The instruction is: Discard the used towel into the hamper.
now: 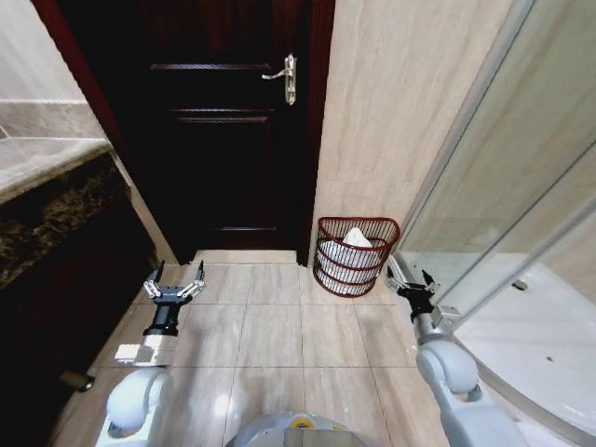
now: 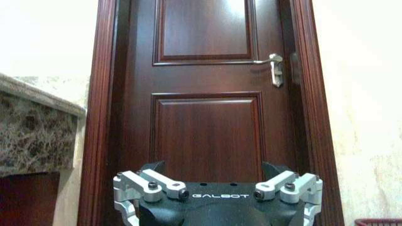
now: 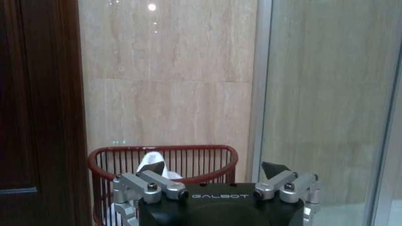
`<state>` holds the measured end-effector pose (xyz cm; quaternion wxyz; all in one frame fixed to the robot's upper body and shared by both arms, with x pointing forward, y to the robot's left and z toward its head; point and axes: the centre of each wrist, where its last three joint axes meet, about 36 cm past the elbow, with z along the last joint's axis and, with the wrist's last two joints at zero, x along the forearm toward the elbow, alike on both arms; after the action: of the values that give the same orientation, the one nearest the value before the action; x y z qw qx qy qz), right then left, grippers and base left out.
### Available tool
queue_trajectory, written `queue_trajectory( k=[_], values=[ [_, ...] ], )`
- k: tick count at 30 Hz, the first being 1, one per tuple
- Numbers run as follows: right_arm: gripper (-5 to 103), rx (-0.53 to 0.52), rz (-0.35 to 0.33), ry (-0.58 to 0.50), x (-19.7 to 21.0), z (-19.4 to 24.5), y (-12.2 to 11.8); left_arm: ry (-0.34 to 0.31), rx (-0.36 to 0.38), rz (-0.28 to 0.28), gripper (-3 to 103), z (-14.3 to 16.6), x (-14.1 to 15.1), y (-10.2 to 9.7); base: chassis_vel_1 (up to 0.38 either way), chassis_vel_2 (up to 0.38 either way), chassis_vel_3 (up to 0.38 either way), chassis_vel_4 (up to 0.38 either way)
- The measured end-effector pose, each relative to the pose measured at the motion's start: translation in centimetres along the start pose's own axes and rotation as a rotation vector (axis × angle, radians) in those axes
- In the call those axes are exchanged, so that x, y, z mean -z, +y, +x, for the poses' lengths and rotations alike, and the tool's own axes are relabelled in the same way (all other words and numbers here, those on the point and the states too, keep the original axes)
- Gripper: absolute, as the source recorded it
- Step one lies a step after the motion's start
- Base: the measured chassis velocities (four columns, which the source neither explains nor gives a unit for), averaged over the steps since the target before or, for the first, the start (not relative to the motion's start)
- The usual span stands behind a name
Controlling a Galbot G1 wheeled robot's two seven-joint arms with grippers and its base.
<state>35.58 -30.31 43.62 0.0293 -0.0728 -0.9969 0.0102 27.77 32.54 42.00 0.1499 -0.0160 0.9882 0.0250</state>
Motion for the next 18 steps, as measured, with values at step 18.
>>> queue_trajectory(
  k=[18],
  values=[
    [100,0.141,0.07,-0.065,1.7,-2.8,4.0,-0.063,0.033,-0.026,100,-1.5,-1.2,1.5,0.0,0.0,0.0,0.0]
  ],
)
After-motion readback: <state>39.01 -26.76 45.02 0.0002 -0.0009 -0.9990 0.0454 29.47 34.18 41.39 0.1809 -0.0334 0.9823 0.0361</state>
